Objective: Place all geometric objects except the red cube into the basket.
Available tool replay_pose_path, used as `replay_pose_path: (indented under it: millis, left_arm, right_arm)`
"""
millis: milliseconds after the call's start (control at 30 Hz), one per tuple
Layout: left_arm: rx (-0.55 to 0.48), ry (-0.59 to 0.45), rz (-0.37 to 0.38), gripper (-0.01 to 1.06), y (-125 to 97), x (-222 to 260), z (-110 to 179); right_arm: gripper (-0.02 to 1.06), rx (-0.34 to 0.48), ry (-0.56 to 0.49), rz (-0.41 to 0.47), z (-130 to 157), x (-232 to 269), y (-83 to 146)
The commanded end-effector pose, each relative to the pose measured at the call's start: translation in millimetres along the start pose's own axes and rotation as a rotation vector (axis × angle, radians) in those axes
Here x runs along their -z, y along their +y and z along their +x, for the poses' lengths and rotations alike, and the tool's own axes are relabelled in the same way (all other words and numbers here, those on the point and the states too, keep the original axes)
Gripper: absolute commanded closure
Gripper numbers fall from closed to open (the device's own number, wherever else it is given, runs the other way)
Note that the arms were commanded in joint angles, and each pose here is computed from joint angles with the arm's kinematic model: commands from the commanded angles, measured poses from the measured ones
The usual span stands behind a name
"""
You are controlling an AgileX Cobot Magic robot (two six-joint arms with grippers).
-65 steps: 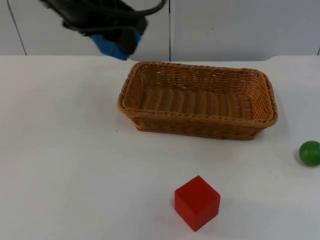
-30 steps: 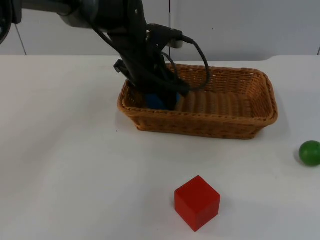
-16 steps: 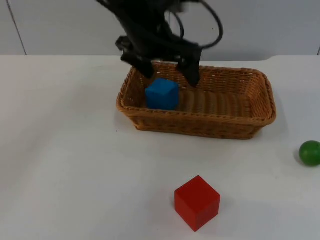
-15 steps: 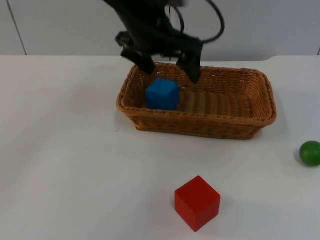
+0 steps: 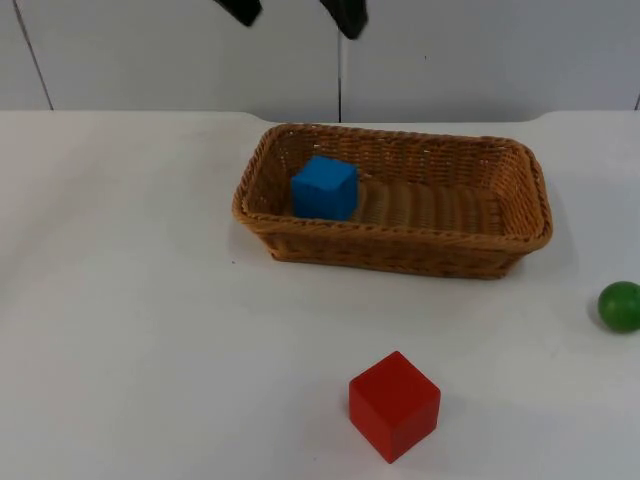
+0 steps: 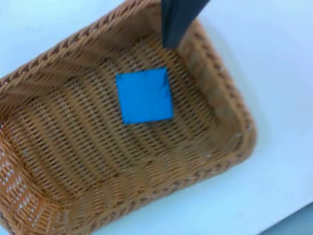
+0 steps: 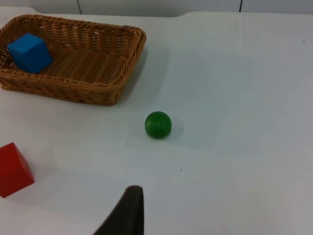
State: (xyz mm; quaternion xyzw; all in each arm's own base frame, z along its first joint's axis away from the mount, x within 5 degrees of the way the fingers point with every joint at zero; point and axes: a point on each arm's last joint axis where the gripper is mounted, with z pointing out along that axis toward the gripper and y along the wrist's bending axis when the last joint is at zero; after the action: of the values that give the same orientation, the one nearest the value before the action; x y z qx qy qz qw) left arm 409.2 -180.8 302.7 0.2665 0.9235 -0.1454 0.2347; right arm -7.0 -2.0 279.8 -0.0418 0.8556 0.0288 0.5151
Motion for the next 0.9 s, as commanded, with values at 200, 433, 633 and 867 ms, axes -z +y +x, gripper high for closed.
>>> replay_pose_path:
  millis: [200, 433, 633, 867]
  left_arm:
    - [0.173, -0.066, -0.089, 0.0, 30, 42, 62]
    - [0.265, -0.118, -0.153, 0.0, 31, 74, 129]
    - [0.276, -0.152, -0.183, 0.0, 17, 89, 175]
    - [0.269, -0.117, -0.166, 0.0, -3, 102, 215]
  right_arm:
    - [-0.01, 0.009, -0.01, 0.012, 0, 0, 0]
    - [-0.01, 0.011, -0.009, 0.012, 0, 0, 0]
    - [-0.01, 0.013, -0.009, 0.012, 0, 0, 0]
    - [-0.01, 0.013, -0.009, 0.012, 0, 0, 0]
